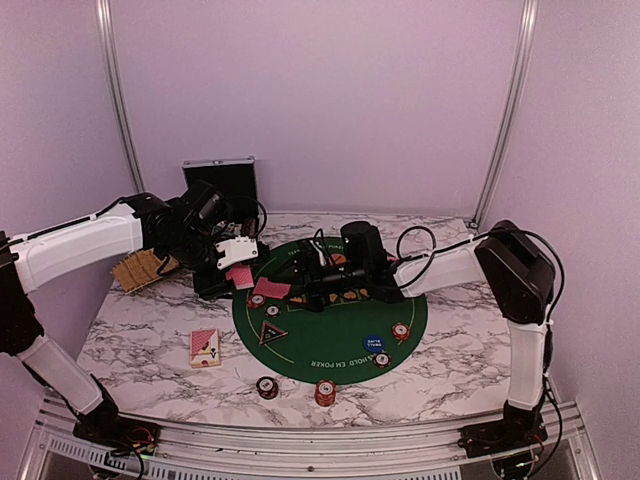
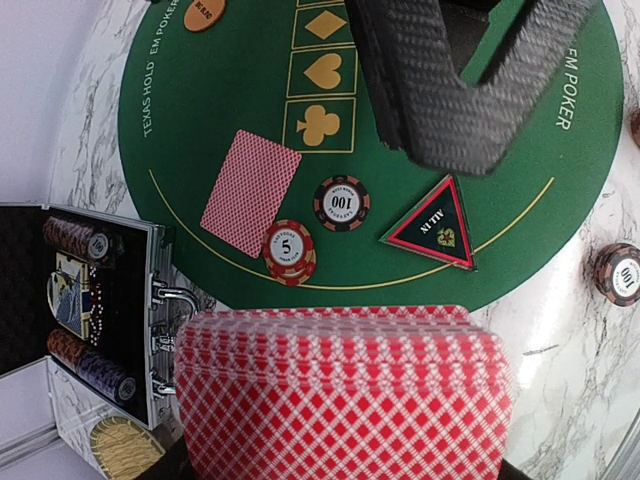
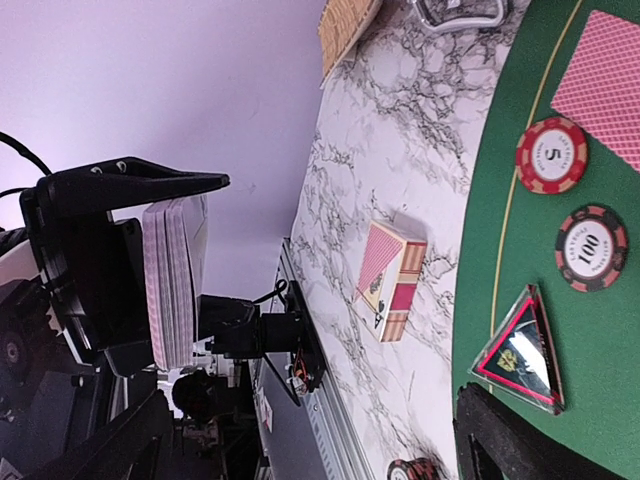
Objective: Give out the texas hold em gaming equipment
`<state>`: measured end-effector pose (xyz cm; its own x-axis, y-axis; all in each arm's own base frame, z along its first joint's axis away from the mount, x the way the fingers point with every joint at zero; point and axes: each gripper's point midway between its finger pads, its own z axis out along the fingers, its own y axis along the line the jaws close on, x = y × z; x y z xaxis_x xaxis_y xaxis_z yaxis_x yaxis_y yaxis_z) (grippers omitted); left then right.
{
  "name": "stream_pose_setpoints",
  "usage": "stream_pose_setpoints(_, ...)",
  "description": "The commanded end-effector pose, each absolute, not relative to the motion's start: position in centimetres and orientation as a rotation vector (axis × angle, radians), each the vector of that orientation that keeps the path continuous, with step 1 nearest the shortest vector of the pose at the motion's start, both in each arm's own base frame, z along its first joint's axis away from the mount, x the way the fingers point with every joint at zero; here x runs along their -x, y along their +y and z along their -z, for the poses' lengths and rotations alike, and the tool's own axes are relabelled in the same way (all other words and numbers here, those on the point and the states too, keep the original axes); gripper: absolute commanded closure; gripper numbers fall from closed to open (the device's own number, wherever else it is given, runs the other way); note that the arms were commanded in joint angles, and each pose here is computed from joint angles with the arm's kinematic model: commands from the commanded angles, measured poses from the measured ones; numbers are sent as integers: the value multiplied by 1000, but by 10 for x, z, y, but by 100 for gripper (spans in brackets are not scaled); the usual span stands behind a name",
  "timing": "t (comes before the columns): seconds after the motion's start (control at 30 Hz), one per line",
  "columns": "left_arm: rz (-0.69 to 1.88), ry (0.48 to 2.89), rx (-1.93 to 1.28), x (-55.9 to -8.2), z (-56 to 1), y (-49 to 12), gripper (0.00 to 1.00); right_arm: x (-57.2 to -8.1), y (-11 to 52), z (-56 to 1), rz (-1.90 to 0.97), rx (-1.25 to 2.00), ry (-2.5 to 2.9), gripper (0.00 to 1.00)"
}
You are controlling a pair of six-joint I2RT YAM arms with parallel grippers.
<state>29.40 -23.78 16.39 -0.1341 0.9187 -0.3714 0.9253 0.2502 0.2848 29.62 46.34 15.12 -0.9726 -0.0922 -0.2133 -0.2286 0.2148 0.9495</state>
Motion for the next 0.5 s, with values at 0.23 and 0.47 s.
stream_pose_setpoints(0.23, 66, 2014, -1636, -299, -181, -252, 100, -292, 502, -180, -2039, 384, 2227, 3)
stream_pose_setpoints(0.47, 77, 2016, -1632, -301, -181, -256, 100, -293, 519, -179, -2088, 396, 2213, 3)
